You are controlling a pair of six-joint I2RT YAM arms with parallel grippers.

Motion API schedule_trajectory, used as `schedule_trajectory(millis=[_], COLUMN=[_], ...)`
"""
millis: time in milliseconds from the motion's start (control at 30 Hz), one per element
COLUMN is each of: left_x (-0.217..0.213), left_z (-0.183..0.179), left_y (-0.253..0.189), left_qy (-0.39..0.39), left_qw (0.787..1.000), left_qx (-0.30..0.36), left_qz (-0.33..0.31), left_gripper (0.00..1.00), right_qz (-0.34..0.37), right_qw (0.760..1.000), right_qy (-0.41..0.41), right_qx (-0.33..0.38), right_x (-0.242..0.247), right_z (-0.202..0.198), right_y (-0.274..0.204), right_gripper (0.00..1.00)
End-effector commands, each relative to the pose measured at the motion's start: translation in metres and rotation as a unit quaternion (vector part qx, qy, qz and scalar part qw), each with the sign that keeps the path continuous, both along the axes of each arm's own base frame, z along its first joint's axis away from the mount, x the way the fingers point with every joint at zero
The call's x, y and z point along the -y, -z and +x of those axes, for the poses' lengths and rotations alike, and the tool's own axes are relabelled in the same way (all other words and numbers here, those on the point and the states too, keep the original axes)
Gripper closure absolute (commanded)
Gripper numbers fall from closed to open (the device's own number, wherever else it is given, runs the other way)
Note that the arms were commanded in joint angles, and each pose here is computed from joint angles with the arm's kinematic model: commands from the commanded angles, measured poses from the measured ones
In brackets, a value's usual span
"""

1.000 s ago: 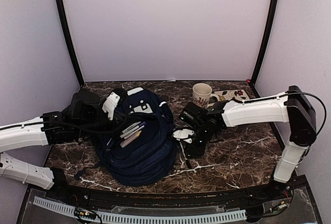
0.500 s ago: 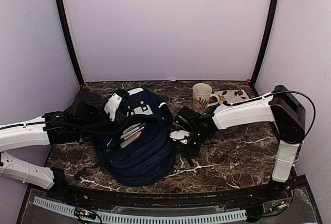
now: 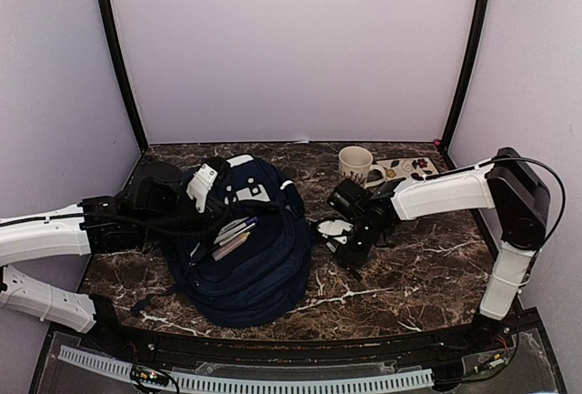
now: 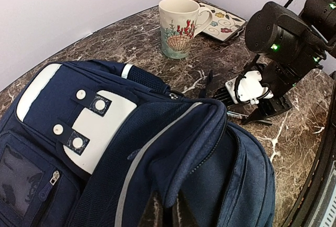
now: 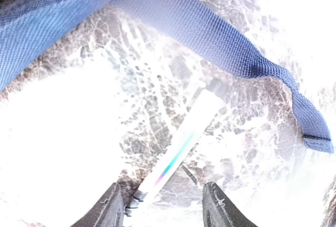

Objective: Pack the student bag
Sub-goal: Move the pen to the center of the board, then pick up the pen from the center of the board.

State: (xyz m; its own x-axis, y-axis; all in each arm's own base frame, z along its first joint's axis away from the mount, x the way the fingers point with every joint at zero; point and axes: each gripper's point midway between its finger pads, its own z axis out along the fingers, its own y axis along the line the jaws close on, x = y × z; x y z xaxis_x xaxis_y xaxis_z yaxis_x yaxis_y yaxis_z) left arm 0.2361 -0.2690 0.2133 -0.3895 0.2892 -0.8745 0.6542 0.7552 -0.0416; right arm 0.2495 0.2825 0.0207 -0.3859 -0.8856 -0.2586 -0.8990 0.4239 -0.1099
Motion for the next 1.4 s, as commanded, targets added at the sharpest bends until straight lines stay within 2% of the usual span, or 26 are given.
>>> schedule_trajectory(millis=[0,333,533,700,767,900,1133,1367], left_x=[0.013,0.009,0.009,0.007,0.008,0.009,0.008,0.008], left_z=[0.008,0.008,0.008,0.008,0.009,0.008,0.008,0.009], left_y=[-0.039,-0.045,-0.042,-0.041,-0.04,-0.037,-0.036,-0.037], left_qy=[0.005,0.002,0.002,-0.002,-0.001,0.001,0.0,-0.003], left_qw=[0.998,0.997,0.998,0.998,0.997,0.998,0.998,0.998], left_qx=[0.036,0.045,0.042,0.046,0.046,0.043,0.04,0.043], left_qz=[-0.059,-0.057,-0.053,-0.053,-0.054,-0.052,-0.053,-0.053], left_gripper=[1.0,1.0,1.0,1.0,1.0,1.0,1.0,1.0], right_qz=[-0.004,-0.047,-0.077,-0.094,-0.096,-0.098,-0.086,-0.029], right_qw=[0.999,0.997,0.994,0.993,0.993,0.993,0.993,0.999], right_qy=[0.005,0.039,0.019,-0.008,-0.014,-0.007,0.0,-0.011], right_qx=[-0.045,-0.053,-0.078,-0.071,-0.067,-0.062,-0.081,-0.034], right_x=[-0.004,0.012,0.036,0.056,0.058,0.06,0.056,0.04], right_z=[-0.009,0.003,-0.013,-0.025,-0.025,-0.022,-0.024,-0.013], right_y=[0.013,0.021,0.029,0.03,0.029,0.029,0.028,-0.024], right_gripper=[0.51,0.62,0.75,0.86,0.87,0.79,0.9,0.94])
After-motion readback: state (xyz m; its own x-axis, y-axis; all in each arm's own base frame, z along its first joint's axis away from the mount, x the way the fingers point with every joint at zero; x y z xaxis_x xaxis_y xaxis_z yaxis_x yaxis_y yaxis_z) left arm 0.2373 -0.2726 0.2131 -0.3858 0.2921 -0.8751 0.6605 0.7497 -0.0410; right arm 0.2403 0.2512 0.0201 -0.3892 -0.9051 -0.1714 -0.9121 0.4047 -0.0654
